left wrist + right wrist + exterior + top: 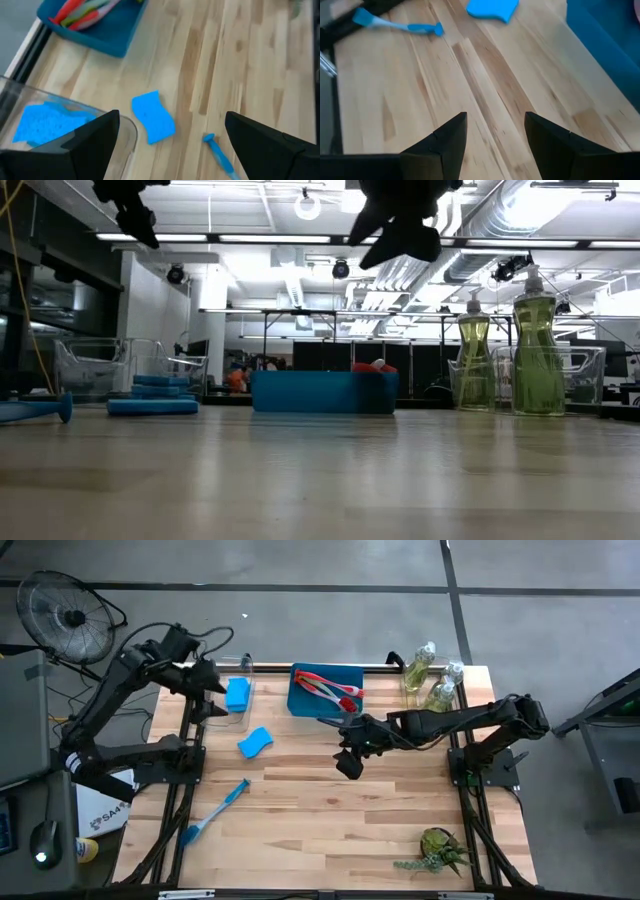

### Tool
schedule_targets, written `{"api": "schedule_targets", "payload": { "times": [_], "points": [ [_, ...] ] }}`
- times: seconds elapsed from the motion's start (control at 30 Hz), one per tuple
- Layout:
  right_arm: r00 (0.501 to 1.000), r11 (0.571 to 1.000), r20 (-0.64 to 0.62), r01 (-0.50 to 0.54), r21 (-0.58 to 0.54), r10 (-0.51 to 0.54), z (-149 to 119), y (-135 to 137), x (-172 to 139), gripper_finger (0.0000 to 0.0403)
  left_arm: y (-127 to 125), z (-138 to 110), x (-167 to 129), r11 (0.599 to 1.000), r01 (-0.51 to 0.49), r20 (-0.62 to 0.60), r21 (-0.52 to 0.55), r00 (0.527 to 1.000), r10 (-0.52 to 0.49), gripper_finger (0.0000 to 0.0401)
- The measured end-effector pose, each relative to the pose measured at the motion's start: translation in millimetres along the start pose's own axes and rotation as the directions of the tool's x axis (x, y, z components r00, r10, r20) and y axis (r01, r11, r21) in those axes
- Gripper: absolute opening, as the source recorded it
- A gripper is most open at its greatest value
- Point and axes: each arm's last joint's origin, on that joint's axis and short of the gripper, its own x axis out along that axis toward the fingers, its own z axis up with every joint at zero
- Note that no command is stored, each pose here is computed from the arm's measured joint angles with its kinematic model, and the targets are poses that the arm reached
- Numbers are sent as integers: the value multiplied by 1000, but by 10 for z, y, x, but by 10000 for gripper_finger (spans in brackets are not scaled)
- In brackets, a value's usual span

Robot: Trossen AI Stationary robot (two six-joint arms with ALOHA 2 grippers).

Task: Pick & Place Kitchen Sink Supplies
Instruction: Put the blue sponge into the left transparent bin

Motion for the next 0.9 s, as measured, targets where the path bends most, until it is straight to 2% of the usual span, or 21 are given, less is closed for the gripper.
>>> {"api": "schedule_targets", "payload": {
  "times": [0.17,0.3,0.43,0.5,0.57,0.67,0.83,0.9],
  "points": [
    [996,998,-71,59,4,-58,-75,-46,-5,193,-175,26,71,1000,-25,-61,11,998,26,358],
    [990,994,-81,113,1,-112,-124,-41,-14,193,-290,29,253,1000,-21,-109,8,994,22,358],
    [986,990,-91,142,0,-141,-179,-6,-26,193,-376,-16,516,998,-60,-153,-28,987,55,358],
    [982,988,-104,157,3,-156,-213,8,-34,193,-409,-75,642,993,-92,-189,-79,979,76,358],
    [976,983,-122,184,11,-181,-256,18,-45,193,-429,-143,764,972,-159,-224,-173,967,118,358],
    [959,969,-159,243,32,-235,-335,19,-70,193,-477,-290,914,912,-264,-272,-314,945,180,358],
    [926,943,-213,329,47,-312,-472,42,-124,193,-590,-466,1138,841,-290,-208,-458,954,215,358],
    [917,937,-219,349,32,-334,-517,65,-144,193,-626,-505,1208,837,-283,-173,-468,958,228,358]
  ]
}}
